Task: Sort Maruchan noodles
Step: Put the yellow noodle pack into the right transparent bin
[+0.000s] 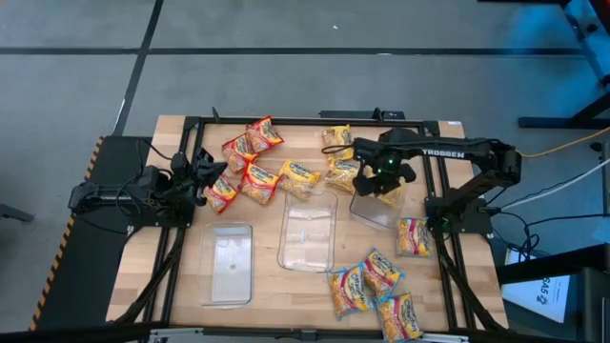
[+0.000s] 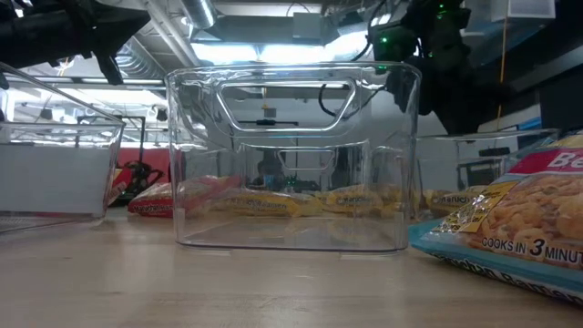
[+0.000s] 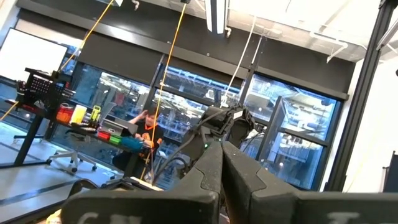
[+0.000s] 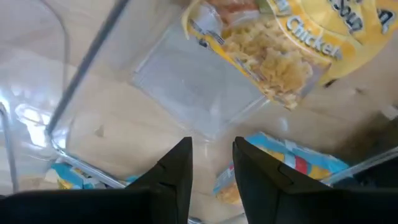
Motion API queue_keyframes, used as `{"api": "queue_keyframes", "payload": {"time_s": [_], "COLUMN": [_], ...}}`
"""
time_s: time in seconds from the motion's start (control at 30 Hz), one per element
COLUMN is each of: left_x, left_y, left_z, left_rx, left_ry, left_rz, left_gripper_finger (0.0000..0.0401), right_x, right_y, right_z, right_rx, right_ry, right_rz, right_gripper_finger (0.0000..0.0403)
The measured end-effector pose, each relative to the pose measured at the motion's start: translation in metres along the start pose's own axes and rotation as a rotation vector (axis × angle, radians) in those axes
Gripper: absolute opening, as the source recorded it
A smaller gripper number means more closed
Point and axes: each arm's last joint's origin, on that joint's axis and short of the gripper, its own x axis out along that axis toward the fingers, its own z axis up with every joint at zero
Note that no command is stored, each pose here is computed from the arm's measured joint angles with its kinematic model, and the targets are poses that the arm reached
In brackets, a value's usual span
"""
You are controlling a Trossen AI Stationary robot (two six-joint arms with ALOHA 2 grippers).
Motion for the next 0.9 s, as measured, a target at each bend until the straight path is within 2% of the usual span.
{"api": "queue_keyframes", "payload": {"time_s": [0.2,0.27,0.37,0.57,0.77,0.9], "left_x": [0.000,0.000,0.000,0.000,0.000,0.000], "left_y": [0.000,0.000,0.000,0.000,0.000,0.000], "left_z": [0.000,0.000,0.000,0.000,0.000,0.000], "left_rx": [0.000,0.000,0.001,0.001,0.000,0.000], "left_ry": [0.001,0.001,0.001,-0.002,-0.001,-0.002], "left_rz": [0.000,0.001,0.001,0.008,0.008,0.008], "left_gripper_finger": [0.0000,0.0000,0.0000,0.0000,0.0000,0.0000], "right_x": [0.005,0.006,0.006,-0.006,-0.032,-0.046], "right_y": [0.023,0.027,0.037,0.068,0.089,0.099], "right_z": [-0.007,-0.010,-0.010,-0.001,0.012,0.012], "right_rx": [-0.171,-0.218,-0.289,-0.566,-0.650,-0.735], "right_ry": [-0.122,-0.193,-0.375,-0.673,-1.054,-1.146], "right_rz": [0.074,0.044,0.001,0.181,0.275,0.442], "right_gripper_finger": [0.0113,0.0113,0.0113,0.0113,0.0113,0.0113]}}
